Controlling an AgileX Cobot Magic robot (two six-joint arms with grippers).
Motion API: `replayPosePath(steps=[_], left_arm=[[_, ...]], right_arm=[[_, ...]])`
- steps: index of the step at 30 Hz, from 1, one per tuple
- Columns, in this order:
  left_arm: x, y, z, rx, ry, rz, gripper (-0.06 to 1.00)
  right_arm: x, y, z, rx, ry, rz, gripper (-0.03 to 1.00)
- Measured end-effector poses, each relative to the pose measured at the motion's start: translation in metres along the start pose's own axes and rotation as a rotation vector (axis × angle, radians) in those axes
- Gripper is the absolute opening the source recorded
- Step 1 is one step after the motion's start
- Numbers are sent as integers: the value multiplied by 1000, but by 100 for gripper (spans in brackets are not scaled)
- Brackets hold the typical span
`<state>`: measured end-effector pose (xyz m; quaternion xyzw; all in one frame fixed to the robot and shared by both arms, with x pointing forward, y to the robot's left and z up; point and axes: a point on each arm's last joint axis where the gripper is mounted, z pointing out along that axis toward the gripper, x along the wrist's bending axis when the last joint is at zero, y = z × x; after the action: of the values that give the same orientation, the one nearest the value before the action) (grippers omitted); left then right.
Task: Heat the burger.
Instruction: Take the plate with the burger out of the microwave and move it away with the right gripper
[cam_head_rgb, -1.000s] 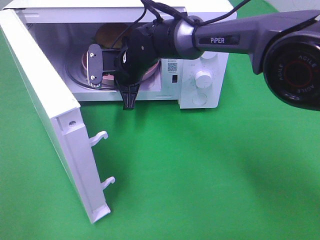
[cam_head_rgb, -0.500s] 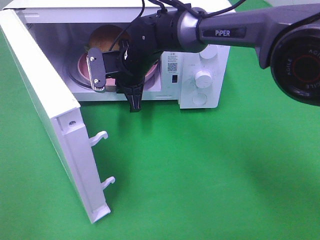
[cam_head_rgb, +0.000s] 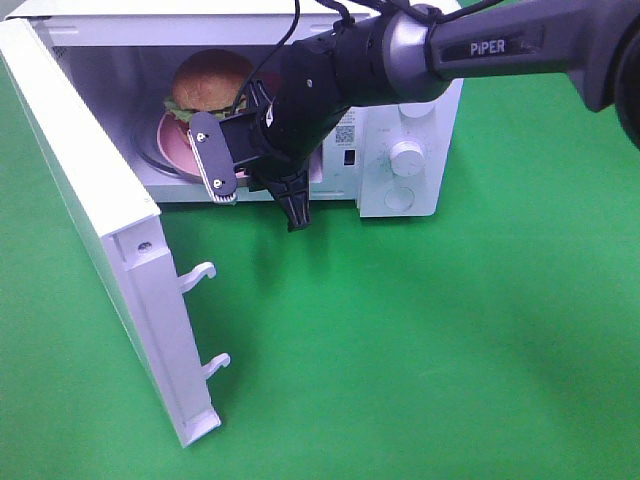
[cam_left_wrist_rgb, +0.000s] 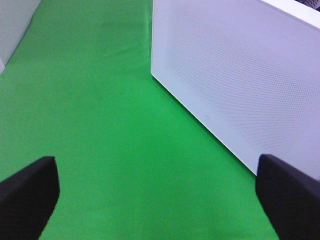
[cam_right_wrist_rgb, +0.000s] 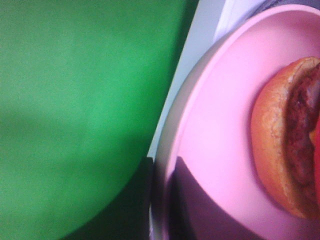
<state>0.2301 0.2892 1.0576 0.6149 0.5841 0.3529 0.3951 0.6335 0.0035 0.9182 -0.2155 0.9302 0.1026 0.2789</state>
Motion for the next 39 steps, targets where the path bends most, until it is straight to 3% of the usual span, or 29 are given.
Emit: replayPosePath(steps=[8,25,39], left_arm=[[0,0,0,0,0,0,99],[0,0,0,0,0,0,99],[0,0,0,0,0,0,99]], right_arm=[[14,-2,-11,8,-12,-61,7],[28,7,-35,-33,7,-24,7],[58,3,-60,-52,-22,-47,7]])
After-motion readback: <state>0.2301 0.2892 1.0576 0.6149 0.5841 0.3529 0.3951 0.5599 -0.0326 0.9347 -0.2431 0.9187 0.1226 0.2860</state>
